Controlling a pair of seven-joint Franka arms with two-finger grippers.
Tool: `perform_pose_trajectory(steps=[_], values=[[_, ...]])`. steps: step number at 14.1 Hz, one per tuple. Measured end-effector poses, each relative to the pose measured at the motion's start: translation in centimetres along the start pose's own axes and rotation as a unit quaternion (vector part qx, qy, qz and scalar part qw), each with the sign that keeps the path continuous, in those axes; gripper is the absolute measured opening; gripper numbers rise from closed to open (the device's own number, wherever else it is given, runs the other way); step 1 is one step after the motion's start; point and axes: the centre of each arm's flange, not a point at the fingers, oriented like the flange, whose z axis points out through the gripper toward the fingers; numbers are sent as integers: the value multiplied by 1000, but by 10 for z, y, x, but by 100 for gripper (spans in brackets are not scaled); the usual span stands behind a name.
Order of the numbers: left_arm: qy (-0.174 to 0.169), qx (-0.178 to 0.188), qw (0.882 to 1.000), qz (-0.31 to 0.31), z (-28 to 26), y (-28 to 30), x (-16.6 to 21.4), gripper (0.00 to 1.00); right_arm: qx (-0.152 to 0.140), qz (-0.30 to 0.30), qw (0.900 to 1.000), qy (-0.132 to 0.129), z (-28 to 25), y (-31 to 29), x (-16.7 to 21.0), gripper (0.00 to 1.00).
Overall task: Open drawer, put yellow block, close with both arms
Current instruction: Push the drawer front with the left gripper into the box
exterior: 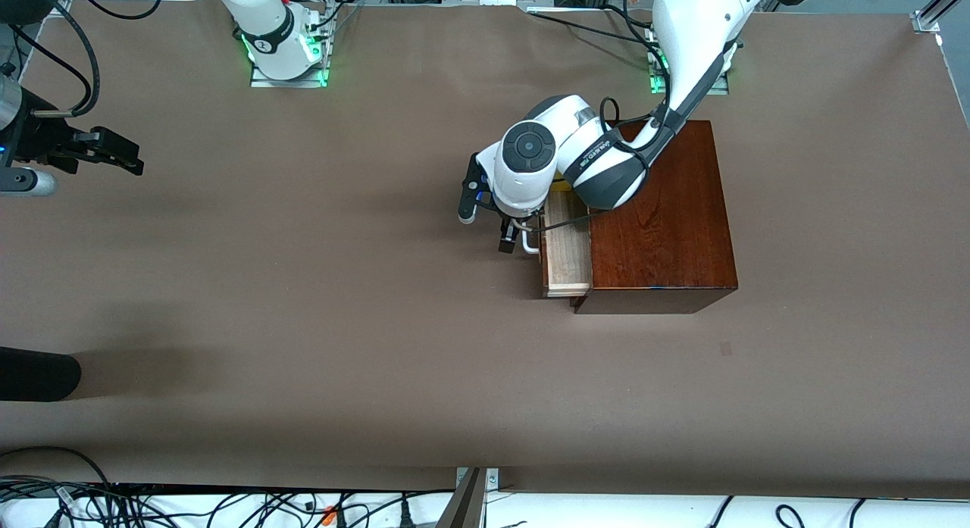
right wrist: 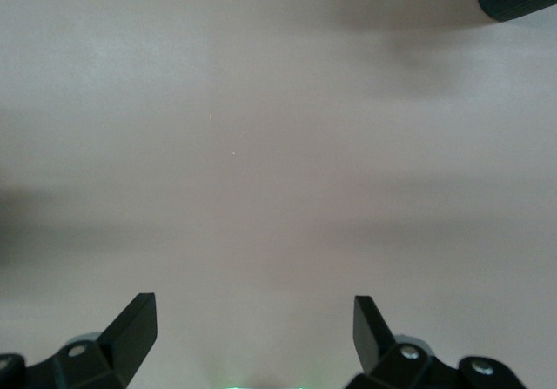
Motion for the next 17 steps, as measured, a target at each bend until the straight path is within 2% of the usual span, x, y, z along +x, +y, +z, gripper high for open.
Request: perform_pose_trajectory(steps=[6,10,17], values=[[-21,-19,999,-17,3,1,-7,100,0,2,1000,5,1,2,2,100],[-49,-47,997,-47,4,-3,-32,100,0,2,1000,5,1,3,2,100],[-72,-69,991,-89,-1,-9,-65,100,0,3,1000,5,1,3,2,100]])
